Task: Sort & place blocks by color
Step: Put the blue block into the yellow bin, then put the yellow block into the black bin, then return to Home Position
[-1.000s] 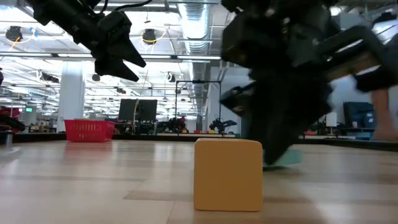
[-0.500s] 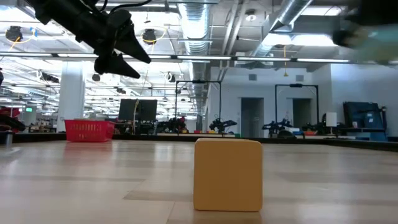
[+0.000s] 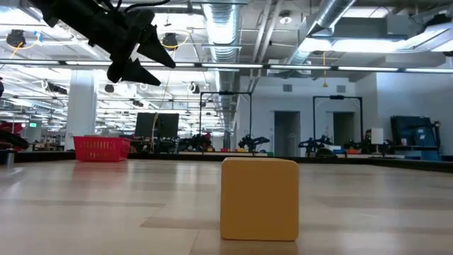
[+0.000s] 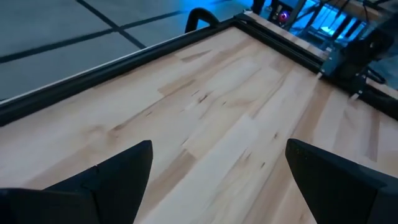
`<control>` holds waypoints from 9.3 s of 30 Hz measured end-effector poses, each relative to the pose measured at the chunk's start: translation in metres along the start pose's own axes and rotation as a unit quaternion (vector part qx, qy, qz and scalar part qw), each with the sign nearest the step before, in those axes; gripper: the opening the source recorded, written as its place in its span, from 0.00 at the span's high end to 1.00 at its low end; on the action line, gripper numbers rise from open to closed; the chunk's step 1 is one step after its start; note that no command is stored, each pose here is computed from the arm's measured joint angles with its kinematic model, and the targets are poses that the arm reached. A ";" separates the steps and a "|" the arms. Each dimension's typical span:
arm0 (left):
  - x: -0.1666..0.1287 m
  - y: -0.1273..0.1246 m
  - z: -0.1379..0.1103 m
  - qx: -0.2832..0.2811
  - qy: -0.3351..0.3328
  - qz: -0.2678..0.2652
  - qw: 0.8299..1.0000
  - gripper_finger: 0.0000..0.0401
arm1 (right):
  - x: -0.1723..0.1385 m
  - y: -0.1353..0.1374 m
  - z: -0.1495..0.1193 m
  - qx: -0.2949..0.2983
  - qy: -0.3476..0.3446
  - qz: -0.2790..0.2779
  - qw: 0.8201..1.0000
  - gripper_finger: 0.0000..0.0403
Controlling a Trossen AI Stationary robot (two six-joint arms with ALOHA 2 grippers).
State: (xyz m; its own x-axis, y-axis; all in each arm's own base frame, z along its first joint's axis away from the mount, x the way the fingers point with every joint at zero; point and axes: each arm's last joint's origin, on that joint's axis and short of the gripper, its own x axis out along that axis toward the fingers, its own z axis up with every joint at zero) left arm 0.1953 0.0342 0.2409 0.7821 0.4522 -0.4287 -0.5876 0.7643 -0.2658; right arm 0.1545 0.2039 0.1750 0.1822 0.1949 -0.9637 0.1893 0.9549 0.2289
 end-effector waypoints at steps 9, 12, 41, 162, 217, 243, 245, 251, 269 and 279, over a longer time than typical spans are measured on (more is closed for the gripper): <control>0.000 0.000 0.000 -0.022 0.001 0.002 1.000 0.11 | 0.001 -0.002 0.002 -0.007 0.003 0.002 1.000 0.31; 0.000 0.000 0.000 -0.022 0.000 0.003 1.000 0.11 | 0.001 -0.003 0.004 -0.008 0.020 0.012 1.000 0.23; 0.019 -0.213 -0.095 0.229 0.154 -0.307 0.911 0.15 | -0.111 -0.060 0.018 -0.119 -0.164 -0.049 0.978 0.23; -0.082 -0.042 0.064 0.165 -0.011 -0.054 0.985 0.50 | -0.210 -0.140 0.107 -0.039 -0.580 0.019 0.814 0.40; -0.057 0.052 -0.096 0.067 -0.179 -0.196 0.962 1.00 | -0.025 -0.231 0.011 -0.027 -0.564 0.005 0.825 0.98; -0.056 0.052 -0.097 0.066 -0.178 -0.195 0.962 1.00 | -0.022 -0.232 0.010 -0.024 -0.551 0.002 0.834 0.92; -0.056 0.052 -0.097 0.066 -0.178 -0.195 0.962 1.00 | -0.022 -0.232 0.010 -0.024 -0.551 0.002 0.834 0.92; -0.056 0.052 -0.097 0.066 -0.178 -0.195 0.962 1.00 | -0.021 -0.232 0.010 -0.024 -0.551 0.002 0.834 0.92; -0.056 0.052 -0.097 0.066 -0.178 -0.195 0.962 1.00 | -0.021 -0.232 0.009 -0.024 -0.550 0.002 0.835 0.92; -0.056 0.052 -0.097 0.066 -0.178 -0.195 0.962 1.00 | -0.021 -0.232 0.009 -0.024 -0.550 0.002 0.835 0.92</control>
State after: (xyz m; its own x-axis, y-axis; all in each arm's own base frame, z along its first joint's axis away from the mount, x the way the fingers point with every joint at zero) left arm 0.1006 0.0038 0.1673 0.9732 0.2299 0.0097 -0.2219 0.9488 -0.2249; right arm 0.1157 -0.0243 0.1435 0.9638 -0.1003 -0.2472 0.1524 0.9676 0.2012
